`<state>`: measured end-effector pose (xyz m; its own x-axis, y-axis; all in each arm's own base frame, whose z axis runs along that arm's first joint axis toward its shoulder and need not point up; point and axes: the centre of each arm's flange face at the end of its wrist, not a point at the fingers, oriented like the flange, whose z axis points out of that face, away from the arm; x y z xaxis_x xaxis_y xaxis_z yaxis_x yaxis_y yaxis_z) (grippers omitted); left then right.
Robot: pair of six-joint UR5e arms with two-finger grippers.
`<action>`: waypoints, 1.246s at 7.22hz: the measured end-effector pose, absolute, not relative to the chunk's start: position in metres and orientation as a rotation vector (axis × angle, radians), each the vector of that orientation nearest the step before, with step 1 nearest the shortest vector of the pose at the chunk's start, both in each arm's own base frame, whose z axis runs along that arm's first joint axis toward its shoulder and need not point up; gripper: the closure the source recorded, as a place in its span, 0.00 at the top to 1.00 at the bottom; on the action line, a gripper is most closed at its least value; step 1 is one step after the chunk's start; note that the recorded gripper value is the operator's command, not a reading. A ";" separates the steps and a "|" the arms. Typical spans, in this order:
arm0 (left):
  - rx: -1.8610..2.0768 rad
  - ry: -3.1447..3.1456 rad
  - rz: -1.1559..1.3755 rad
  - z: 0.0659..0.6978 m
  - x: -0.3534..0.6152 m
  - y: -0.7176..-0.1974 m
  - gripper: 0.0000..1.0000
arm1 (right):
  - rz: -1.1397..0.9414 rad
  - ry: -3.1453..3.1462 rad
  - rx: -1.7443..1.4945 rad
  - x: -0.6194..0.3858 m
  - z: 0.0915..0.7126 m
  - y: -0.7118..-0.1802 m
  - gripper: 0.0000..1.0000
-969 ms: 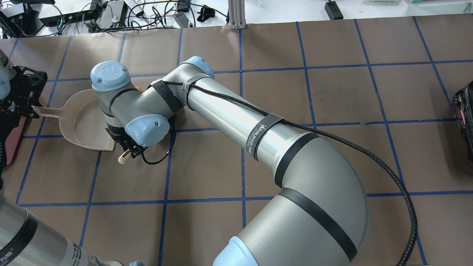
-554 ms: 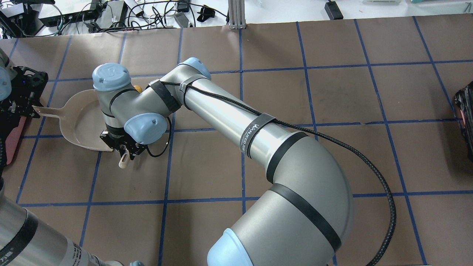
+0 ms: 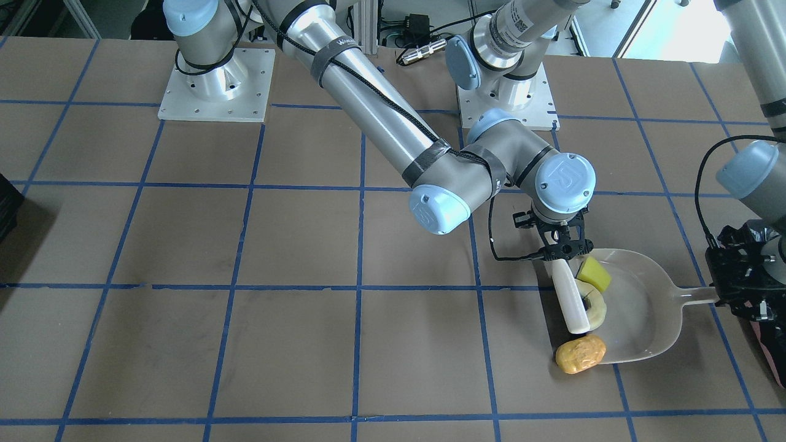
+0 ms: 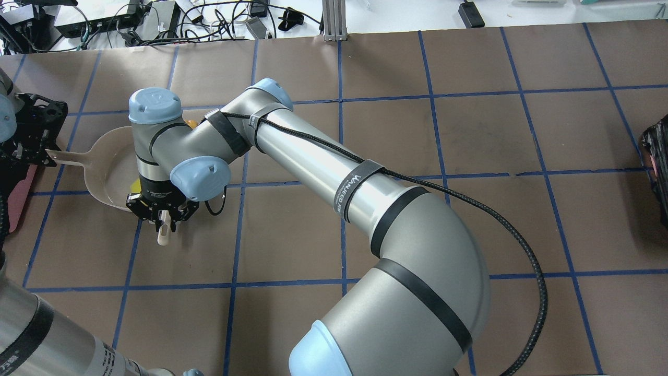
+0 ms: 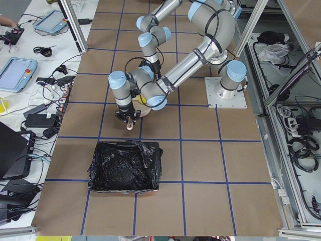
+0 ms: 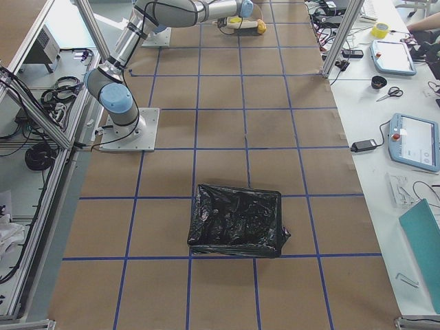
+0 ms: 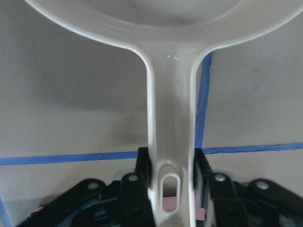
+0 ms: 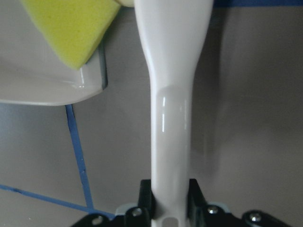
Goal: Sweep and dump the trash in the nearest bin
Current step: 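Sweep the sponge, potato and banana piece into the dustpan with the brush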
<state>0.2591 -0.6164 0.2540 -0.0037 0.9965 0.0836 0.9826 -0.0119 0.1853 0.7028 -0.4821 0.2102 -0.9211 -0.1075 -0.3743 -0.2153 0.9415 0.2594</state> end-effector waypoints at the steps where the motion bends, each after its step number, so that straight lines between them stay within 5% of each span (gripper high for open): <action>1: 2.165 2.156 0.293 0.254 0.259 -0.616 0.00 | 0.407 2.706 -0.344 0.711 0.207 -0.480 0.00; 5: 2.165 2.157 0.292 0.253 0.259 -0.616 0.00 | 0.480 2.707 -0.513 0.704 0.234 -0.465 0.00; 9: 2.165 2.157 0.291 0.253 0.259 -0.616 0.00 | 0.544 2.788 0.278 0.690 0.265 -0.482 0.00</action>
<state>0.2588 -0.6162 0.2535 -0.0041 0.9965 0.0834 0.9830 -0.0113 0.1834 0.6899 -0.4822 0.2654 -0.9404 0.2406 -0.2402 0.1328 0.9103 0.3921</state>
